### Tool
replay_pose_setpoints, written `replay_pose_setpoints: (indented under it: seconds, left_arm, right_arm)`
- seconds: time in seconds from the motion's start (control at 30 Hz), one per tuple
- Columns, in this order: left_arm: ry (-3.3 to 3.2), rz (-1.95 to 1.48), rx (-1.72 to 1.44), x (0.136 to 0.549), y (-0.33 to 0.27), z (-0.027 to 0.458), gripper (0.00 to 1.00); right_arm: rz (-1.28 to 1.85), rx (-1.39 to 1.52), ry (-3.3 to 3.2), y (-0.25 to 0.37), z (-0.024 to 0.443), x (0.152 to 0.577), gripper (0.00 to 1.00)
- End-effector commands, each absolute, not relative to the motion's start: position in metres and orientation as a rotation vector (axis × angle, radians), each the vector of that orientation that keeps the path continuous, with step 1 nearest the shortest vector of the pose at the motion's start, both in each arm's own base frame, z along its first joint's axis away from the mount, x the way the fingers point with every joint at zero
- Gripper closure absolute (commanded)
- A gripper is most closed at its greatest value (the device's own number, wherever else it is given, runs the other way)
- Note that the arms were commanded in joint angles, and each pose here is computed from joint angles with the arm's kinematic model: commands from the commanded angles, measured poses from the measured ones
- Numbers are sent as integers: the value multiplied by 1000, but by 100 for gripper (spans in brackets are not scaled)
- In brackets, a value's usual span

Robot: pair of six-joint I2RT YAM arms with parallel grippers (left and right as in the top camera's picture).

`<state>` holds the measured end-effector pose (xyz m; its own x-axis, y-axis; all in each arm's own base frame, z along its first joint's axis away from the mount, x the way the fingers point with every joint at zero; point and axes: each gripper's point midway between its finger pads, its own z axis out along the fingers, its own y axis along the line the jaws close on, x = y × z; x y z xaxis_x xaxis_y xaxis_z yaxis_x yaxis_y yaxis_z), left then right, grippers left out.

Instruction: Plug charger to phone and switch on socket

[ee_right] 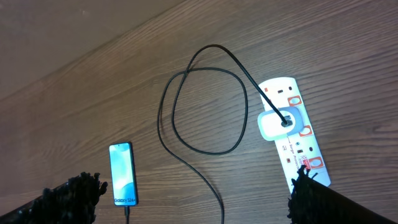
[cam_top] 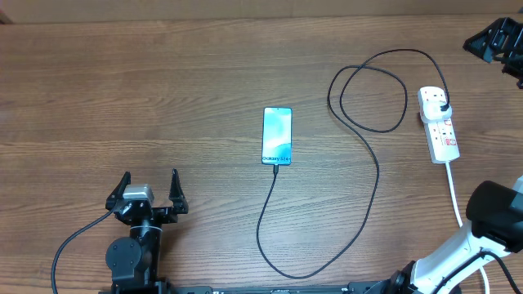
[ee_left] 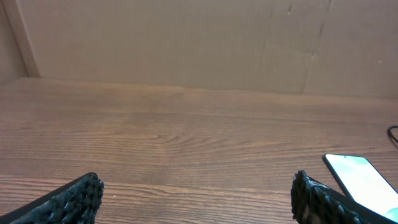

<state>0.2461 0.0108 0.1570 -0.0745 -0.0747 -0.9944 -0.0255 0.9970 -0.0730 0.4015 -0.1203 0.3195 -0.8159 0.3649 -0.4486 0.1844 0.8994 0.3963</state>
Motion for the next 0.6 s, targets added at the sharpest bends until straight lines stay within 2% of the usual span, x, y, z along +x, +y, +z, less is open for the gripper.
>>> replay_pose_setpoints:
  seconds: [0.0,0.57]
  left_arm:
    - [1645,-30,-52,246,9,156,0]
    - [1642,-27,-53,246,10,157,0]
  right_arm:
    - [457,394,2522,-121,322,402,0]
    - [457,394,2522,-121,322,402,0]
